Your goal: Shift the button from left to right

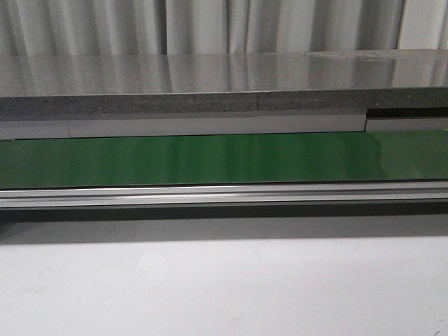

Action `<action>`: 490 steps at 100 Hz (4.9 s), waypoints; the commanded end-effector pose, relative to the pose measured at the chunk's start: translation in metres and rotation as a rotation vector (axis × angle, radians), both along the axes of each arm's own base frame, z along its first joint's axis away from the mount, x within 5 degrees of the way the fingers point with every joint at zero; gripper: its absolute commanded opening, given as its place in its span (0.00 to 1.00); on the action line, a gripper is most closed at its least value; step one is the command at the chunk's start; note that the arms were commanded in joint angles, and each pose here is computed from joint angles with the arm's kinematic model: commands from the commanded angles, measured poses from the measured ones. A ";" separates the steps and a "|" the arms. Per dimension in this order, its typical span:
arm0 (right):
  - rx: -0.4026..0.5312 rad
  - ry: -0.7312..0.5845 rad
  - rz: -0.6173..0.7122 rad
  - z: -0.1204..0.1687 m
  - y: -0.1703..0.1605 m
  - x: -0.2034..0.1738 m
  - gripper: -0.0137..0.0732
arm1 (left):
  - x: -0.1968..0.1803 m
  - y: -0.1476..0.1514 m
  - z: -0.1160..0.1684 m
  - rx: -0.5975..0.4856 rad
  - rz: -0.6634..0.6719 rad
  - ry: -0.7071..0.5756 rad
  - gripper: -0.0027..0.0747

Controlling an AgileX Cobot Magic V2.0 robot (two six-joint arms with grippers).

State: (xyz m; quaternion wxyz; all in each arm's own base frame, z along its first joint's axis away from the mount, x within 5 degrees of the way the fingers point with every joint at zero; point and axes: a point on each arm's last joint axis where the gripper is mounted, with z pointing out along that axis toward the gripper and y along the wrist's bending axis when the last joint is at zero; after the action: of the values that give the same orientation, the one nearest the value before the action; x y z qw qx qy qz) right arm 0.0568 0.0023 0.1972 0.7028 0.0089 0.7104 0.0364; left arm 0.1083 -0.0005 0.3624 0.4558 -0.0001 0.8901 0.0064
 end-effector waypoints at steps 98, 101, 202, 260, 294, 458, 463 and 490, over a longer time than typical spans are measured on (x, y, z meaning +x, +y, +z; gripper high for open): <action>-0.002 -0.125 -0.002 0.014 0.000 -0.003 0.08 | 0.035 0.010 0.016 0.070 0.114 -0.042 0.93; -0.002 -0.125 -0.002 0.014 0.000 -0.003 0.08 | 0.041 0.010 0.016 0.073 0.114 -0.029 0.93; -0.002 -0.125 -0.002 0.014 0.000 -0.003 0.08 | 0.239 0.129 -0.073 0.011 0.397 0.291 0.93; -0.002 -0.125 -0.002 0.014 0.000 -0.003 0.08 | 0.272 0.136 -0.152 -0.055 0.381 0.443 0.93; -0.002 -0.125 -0.002 0.014 0.000 -0.003 0.08 | 0.277 0.140 -0.175 -0.095 0.388 0.480 0.93; -0.002 -0.125 -0.002 0.014 0.000 -0.003 0.08 | 0.256 0.058 -0.082 -0.017 0.106 0.364 0.02; -0.002 -0.125 -0.002 0.014 0.000 -0.003 0.08 | 0.256 0.053 -0.085 -0.013 0.091 0.384 0.02; -0.002 -0.125 -0.002 0.014 0.000 -0.003 0.08 | 0.258 0.039 -0.098 0.005 0.034 0.450 0.05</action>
State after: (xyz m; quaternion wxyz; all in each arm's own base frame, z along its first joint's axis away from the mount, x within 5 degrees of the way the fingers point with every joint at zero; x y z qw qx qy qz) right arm 0.0568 0.0023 0.1972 0.7028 0.0089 0.7104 0.0364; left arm 0.3663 0.0422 0.2420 0.2021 -0.0183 0.9791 0.0146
